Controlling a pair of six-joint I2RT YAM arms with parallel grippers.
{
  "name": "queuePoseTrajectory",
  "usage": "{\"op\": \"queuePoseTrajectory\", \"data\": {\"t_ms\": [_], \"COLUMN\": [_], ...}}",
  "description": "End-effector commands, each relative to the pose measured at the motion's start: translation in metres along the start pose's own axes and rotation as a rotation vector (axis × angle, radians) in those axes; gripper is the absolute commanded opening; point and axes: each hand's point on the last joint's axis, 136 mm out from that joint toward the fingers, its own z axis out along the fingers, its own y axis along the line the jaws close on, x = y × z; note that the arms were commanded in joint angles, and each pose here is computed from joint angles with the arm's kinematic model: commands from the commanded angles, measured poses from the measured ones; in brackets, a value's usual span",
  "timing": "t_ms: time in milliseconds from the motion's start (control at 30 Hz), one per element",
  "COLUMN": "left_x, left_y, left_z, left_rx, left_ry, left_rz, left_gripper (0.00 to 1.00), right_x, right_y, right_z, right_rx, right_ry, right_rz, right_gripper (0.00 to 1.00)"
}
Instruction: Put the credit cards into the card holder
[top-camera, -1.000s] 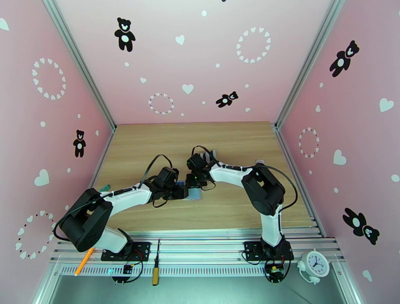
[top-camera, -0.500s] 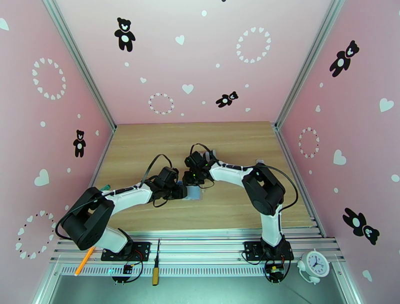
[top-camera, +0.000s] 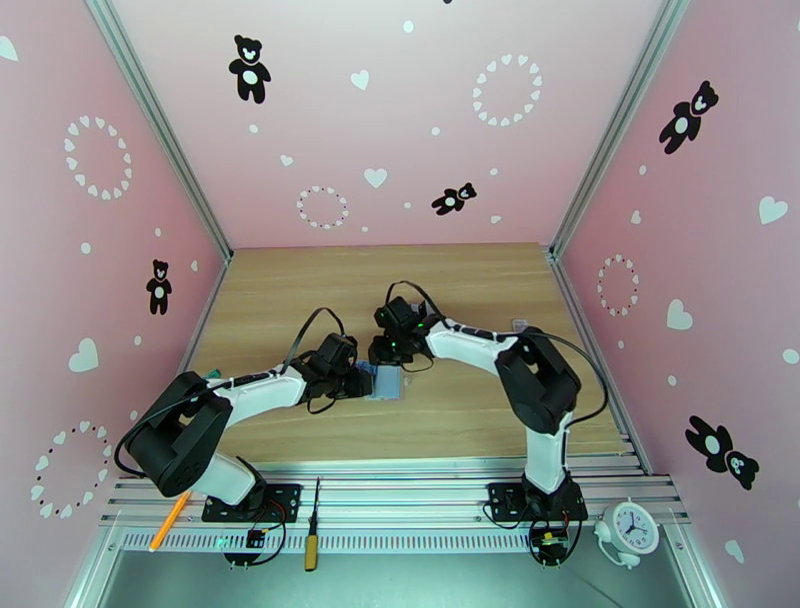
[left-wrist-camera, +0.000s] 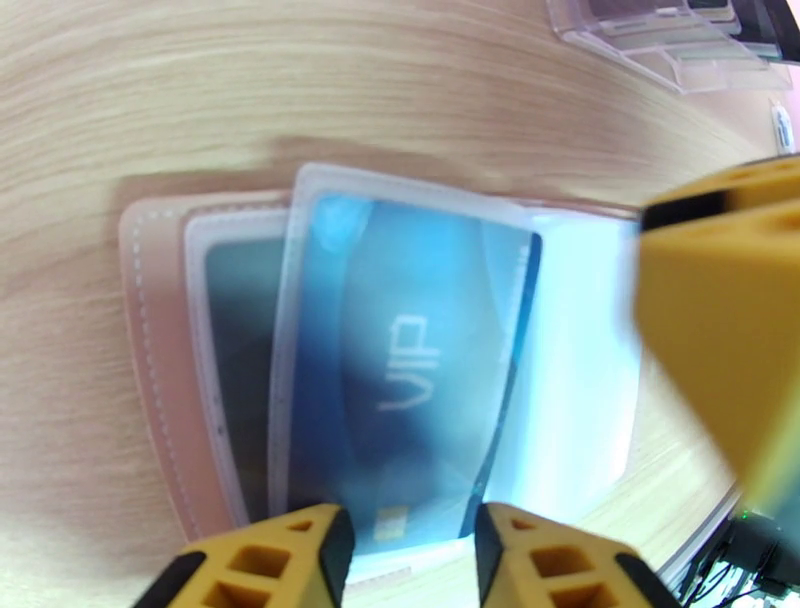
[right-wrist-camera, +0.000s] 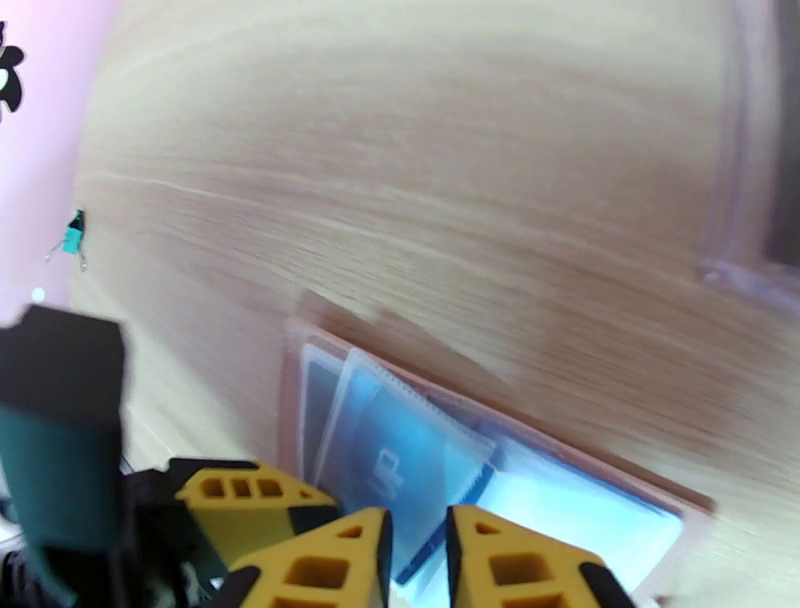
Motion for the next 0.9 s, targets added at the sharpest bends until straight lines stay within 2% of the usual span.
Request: {"op": "queuePoseTrajectory", "data": {"t_ms": [0, 200, 533, 867], "left_x": [0.045, 0.045, 0.028, 0.014], "left_y": [0.049, 0.049, 0.039, 0.025], "left_z": [0.014, 0.011, -0.024, -0.033], "left_rx": [-0.169, -0.171, -0.177, -0.131], "left_ry": [0.142, 0.142, 0.065, 0.006], "left_rz": [-0.053, -0.051, -0.019, 0.019], "left_gripper": [0.41, 0.42, 0.59, 0.64], "right_x": [-0.004, 0.005, 0.011, 0.017], "right_y": [-0.003, -0.022, -0.027, -0.027], "right_z": [-0.024, -0.023, -0.001, 0.003], "right_rx": [0.018, 0.065, 0.054, 0.043], "right_ry": [-0.038, -0.021, 0.016, 0.031], "right_rz": [-0.006, -0.002, 0.009, 0.008], "right_gripper": [0.28, 0.31, 0.25, 0.23]}}
